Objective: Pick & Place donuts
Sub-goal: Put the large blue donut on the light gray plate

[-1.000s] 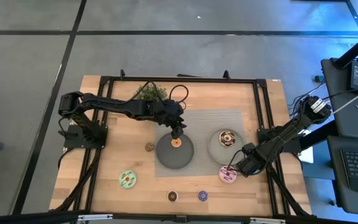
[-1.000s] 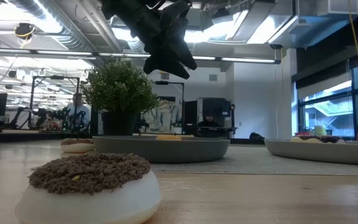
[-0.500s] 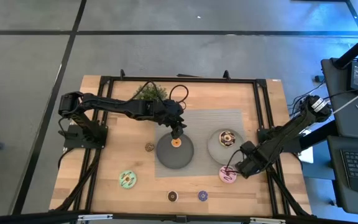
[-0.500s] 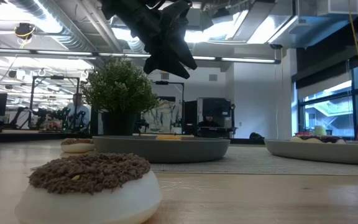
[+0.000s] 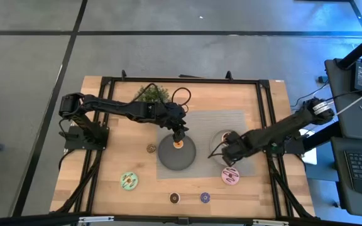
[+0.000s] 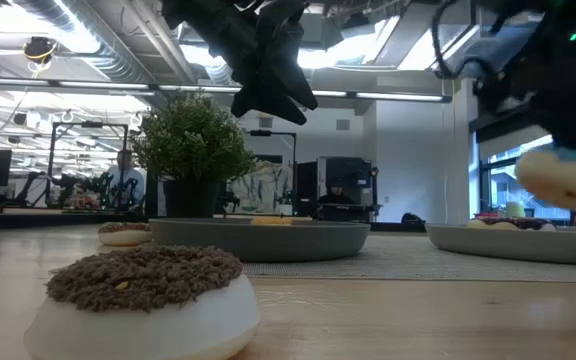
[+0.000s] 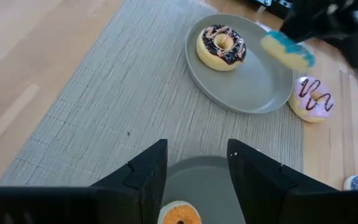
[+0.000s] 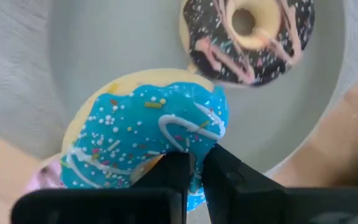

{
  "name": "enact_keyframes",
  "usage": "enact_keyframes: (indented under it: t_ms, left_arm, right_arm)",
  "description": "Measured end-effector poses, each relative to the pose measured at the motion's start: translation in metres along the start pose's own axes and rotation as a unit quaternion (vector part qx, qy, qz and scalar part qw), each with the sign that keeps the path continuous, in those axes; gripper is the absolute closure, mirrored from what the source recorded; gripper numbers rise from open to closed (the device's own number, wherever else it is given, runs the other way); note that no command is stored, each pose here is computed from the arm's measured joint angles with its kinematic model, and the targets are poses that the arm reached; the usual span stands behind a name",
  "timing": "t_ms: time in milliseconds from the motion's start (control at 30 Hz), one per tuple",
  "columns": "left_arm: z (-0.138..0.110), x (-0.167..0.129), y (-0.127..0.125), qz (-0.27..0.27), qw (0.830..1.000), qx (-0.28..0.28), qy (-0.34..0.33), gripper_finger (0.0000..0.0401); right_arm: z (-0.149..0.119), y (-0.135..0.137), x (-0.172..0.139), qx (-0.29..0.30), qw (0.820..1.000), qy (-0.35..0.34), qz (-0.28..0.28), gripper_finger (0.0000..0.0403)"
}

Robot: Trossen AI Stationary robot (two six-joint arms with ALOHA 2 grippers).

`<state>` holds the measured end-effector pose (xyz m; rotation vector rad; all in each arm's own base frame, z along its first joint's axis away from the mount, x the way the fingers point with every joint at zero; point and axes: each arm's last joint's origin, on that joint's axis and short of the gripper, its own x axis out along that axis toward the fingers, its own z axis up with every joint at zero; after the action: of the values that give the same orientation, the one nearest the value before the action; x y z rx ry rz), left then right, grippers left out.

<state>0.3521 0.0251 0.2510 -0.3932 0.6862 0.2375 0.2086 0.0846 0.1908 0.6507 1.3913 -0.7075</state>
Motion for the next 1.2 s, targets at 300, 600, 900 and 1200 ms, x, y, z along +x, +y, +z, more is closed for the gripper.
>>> enact_keyframes:
  t_ms: [300, 600, 900, 1200]
  left_arm:
    - [-0.002, 0.000, -0.005, -0.005, 1.000, 0.002, 0.003, 0.0235]
    - [-0.002, 0.000, -0.005, -0.005, 1.000, 0.001, 0.003, 0.0237]
    - [-0.002, 0.000, -0.005, -0.005, 1.000, 0.001, 0.003, 0.0238]
    - [-0.002, 0.000, -0.005, -0.005, 1.000, 0.001, 0.003, 0.0235]
  right_arm:
    - [0.006, 0.016, 0.034, -0.041, 0.998, 0.048, -0.027, 0.0367]
    - [0.006, 0.021, 0.045, -0.043, 0.996, 0.060, -0.042, 0.0366]
    - [0.009, 0.017, 0.037, -0.035, 0.997, 0.057, -0.027, 0.0307]
    - [0.009, 0.014, 0.035, -0.031, 0.996, 0.069, -0.039, 0.0246]
